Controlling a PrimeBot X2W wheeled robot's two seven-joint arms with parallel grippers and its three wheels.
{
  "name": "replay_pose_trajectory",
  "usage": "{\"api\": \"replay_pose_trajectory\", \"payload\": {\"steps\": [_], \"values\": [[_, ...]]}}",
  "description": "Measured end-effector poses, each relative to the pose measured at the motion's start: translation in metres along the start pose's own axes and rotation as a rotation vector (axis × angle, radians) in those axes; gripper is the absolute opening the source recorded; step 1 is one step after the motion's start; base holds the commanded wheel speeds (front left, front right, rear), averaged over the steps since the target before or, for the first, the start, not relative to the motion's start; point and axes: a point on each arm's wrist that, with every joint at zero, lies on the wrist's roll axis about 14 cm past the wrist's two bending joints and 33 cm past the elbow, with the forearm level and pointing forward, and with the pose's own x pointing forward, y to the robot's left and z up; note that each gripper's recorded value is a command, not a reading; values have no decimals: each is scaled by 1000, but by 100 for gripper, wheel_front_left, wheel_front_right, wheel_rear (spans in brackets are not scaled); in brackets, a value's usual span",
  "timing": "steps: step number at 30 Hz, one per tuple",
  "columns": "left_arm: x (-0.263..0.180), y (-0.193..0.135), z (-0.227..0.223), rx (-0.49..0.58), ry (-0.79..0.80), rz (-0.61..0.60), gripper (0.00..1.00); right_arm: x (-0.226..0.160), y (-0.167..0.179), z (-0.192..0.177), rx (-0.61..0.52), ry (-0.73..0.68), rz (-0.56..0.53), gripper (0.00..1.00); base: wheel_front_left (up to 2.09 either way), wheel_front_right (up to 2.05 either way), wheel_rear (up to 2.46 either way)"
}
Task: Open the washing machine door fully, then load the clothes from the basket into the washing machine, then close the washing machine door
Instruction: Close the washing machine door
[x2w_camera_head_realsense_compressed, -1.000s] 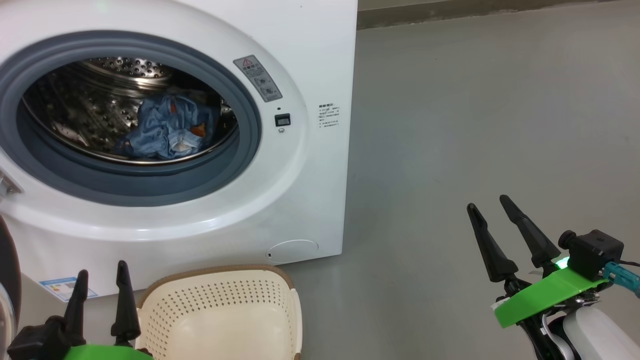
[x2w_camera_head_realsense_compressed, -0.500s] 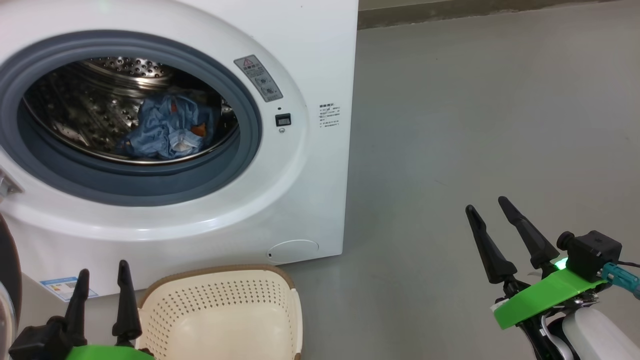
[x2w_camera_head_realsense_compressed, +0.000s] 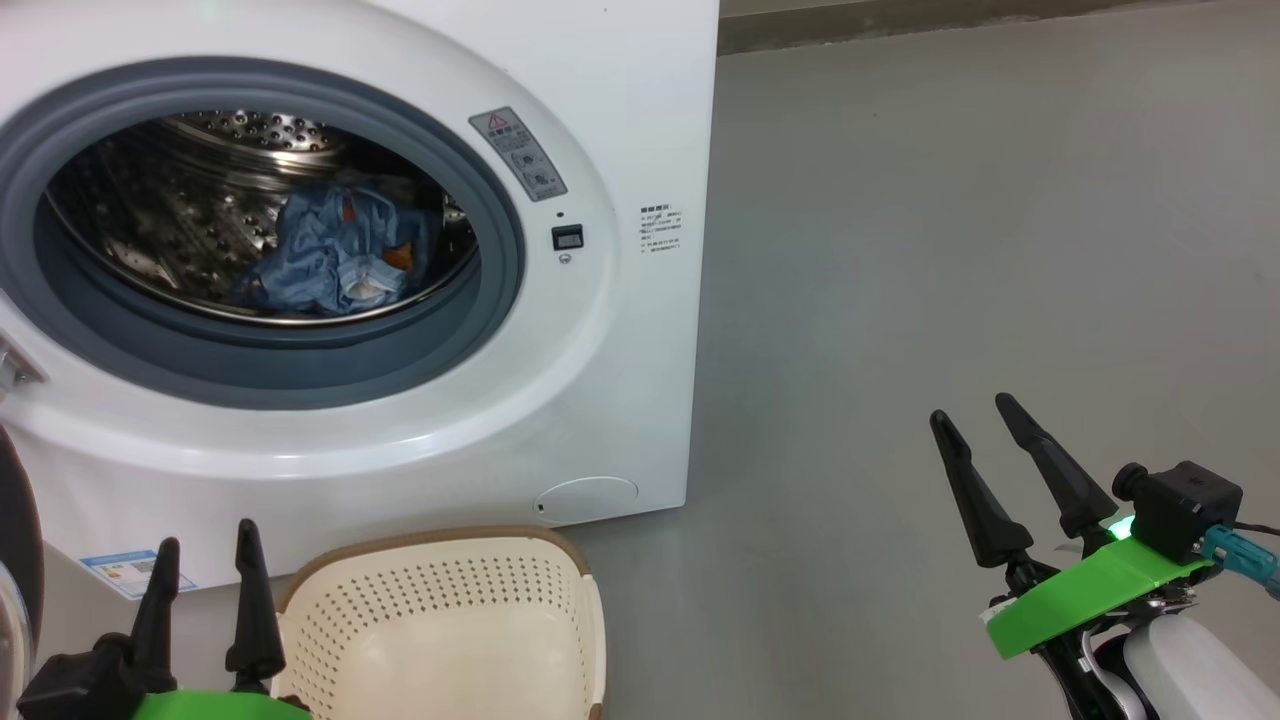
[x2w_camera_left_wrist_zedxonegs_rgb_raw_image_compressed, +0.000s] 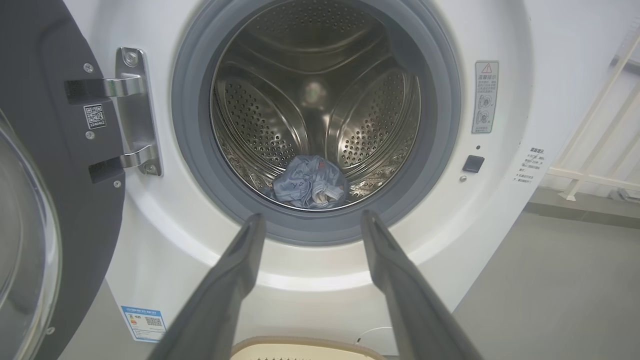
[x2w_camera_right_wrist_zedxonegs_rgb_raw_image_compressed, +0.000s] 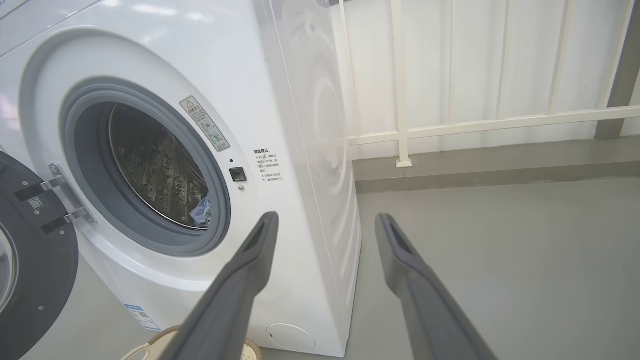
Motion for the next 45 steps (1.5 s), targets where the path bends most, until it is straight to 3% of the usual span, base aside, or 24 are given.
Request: {"api": "replay_pose_trajectory", "payload": {"steps": [25, 45], "values": [[0, 2, 4, -19, -17, 6, 100, 0, 0, 2, 2, -7, -1, 100, -118, 118, 0], [0, 0, 7, -14, -27, -2, 100, -2, 0, 5, -1, -15, -4, 100, -9, 9, 0]]}}
